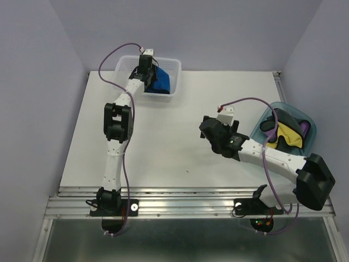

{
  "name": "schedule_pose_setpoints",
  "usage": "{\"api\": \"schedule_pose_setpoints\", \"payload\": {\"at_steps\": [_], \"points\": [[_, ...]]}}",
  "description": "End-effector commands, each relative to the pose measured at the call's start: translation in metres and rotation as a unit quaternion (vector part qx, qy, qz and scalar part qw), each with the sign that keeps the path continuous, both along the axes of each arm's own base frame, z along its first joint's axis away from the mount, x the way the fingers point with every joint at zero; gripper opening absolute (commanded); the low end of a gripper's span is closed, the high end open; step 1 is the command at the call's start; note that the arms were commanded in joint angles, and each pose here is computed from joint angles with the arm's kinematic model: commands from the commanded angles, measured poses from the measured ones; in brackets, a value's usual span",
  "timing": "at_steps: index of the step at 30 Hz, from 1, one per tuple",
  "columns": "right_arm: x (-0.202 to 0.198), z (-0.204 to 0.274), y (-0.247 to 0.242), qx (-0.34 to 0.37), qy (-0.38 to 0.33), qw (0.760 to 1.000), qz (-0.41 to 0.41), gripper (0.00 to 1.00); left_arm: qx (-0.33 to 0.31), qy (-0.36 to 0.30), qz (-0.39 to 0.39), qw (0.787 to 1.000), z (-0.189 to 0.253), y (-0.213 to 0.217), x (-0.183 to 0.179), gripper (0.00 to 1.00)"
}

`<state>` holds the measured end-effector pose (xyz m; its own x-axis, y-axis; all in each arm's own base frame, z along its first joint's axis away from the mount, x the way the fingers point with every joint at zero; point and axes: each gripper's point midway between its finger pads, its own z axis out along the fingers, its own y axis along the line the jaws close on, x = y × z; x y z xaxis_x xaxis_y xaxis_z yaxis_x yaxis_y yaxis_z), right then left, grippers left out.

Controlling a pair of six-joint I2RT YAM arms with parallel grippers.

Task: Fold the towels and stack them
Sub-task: Neatly place the folded towel into the bin, then grab crumpled towel

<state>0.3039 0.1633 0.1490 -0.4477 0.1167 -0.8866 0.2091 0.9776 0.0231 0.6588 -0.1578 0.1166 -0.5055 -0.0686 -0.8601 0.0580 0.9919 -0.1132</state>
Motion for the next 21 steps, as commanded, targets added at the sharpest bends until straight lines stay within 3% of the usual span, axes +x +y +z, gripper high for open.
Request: {"api": "schedule_pose_setpoints", "payload": {"at_steps": [1, 4, 7, 9, 14, 21], "points": [[0.011, 0.029, 0.004, 0.020, -0.036, 0.999, -0.020, 1.00, -0.035, -0.023, 0.000, 0.999, 0.033, 0.005, 0.007, 0.35], [0.011, 0.030, 0.005, 0.022, -0.036, 0.999, -0.018, 1.00, -0.037, -0.020, 0.010, 0.999, 0.034, 0.012, 0.007, 0.55], [0.011, 0.033, 0.004, 0.023, -0.038, 0.999, -0.019, 1.00, -0.030, -0.021, 0.031, 0.999, 0.043, 0.025, 0.007, 0.66], [0.010, 0.036, 0.003, 0.025, -0.041, 0.999, -0.020, 1.00, -0.029, -0.029, 0.037, 0.998, 0.055, 0.029, 0.006, 0.67], [0.010, 0.051, -0.001, 0.035, -0.048, 0.998, -0.019, 1.00, -0.025, -0.040, 0.054, 0.997, 0.086, 0.038, -0.004, 0.97], [0.008, 0.060, -0.057, 0.053, -0.020, 0.996, -0.074, 1.00, -0.060, -0.054, 0.037, 0.996, 0.144, 0.034, -0.045, 0.99]]}}
